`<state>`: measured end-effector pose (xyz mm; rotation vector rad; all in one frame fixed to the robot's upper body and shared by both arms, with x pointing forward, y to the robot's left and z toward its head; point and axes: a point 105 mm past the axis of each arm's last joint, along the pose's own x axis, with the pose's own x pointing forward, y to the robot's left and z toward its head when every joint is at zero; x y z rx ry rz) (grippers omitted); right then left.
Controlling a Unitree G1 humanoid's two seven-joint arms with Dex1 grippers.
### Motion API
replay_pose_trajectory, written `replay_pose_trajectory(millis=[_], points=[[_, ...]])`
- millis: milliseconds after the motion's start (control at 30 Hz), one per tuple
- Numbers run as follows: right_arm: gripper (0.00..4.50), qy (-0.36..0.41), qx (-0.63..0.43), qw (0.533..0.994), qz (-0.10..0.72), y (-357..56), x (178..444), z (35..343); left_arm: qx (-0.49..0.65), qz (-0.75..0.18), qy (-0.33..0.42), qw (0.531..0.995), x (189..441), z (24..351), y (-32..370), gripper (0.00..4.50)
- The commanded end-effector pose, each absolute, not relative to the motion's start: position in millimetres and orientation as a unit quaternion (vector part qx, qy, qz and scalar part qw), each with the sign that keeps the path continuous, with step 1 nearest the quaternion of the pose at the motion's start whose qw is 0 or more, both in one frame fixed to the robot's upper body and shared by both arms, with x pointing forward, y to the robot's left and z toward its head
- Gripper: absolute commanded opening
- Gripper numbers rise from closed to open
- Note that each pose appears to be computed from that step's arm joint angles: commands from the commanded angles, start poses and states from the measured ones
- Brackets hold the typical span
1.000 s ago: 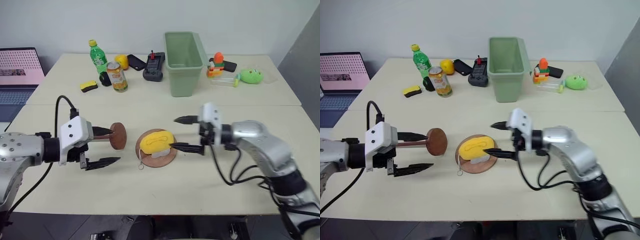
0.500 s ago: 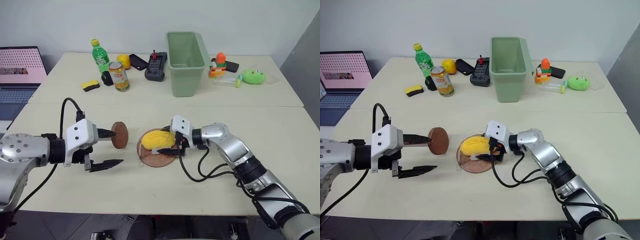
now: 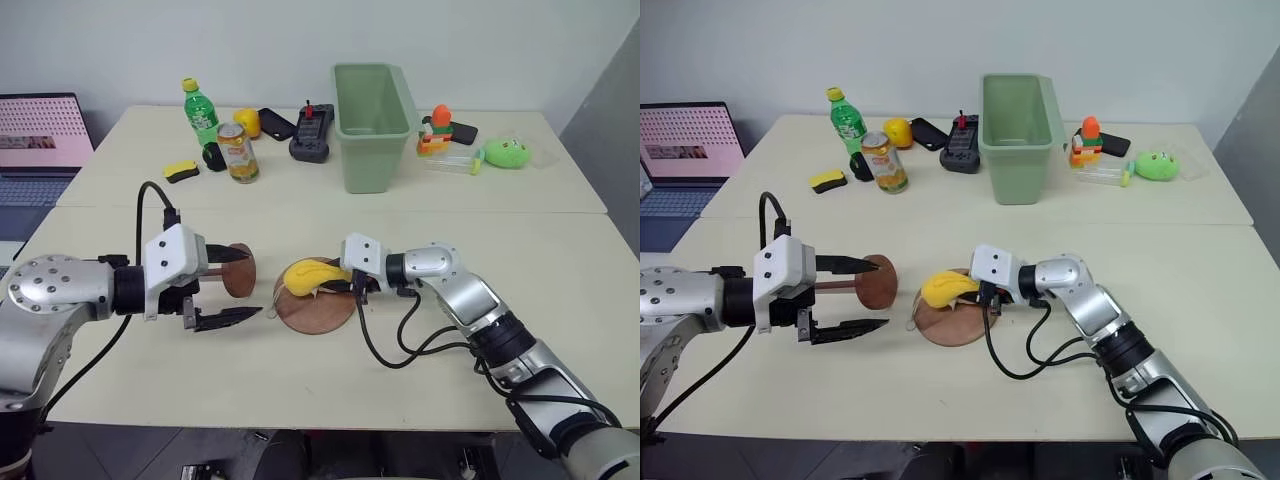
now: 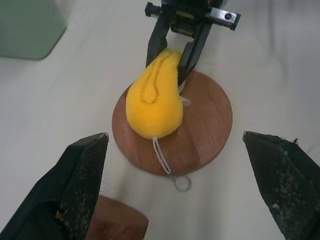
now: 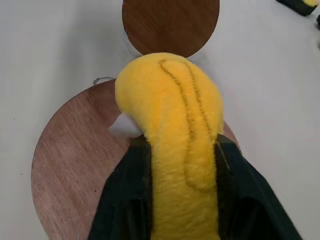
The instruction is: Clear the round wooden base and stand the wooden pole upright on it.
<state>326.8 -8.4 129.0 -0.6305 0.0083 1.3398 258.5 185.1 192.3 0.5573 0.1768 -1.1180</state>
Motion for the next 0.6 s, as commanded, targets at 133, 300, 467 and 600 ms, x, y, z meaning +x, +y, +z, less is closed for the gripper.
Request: replay_pose_trajectory(millis=[133, 300, 467, 600], points=[[0.08, -0.032, -0.221, 0.92, 0.321, -149.4, 360.2, 191.1, 0.238, -0.56, 0.005, 0.793, 277.9, 210.0, 129.2, 4.5], [0.05, 0.041, -0.205, 0.971, 0.114, -254.6, 353.5, 174.0, 0.228, -0.588, -0.027, 0.776, 297.4, 207.9, 84.9, 4.5], [0.05, 0.105, -0.198, 0.974, 0.044, -290.6, 333.2, 140.9, 0.222, -0.636, -0.036, 0.738, 302.8, 200.1, 38.2, 4.5], [0.05, 0.12, -0.191, 0.974, 0.034, -292.9, 323.5, 130.4, 0.222, -0.65, -0.048, 0.725, 304.3, 199.1, 21.6, 4.5]])
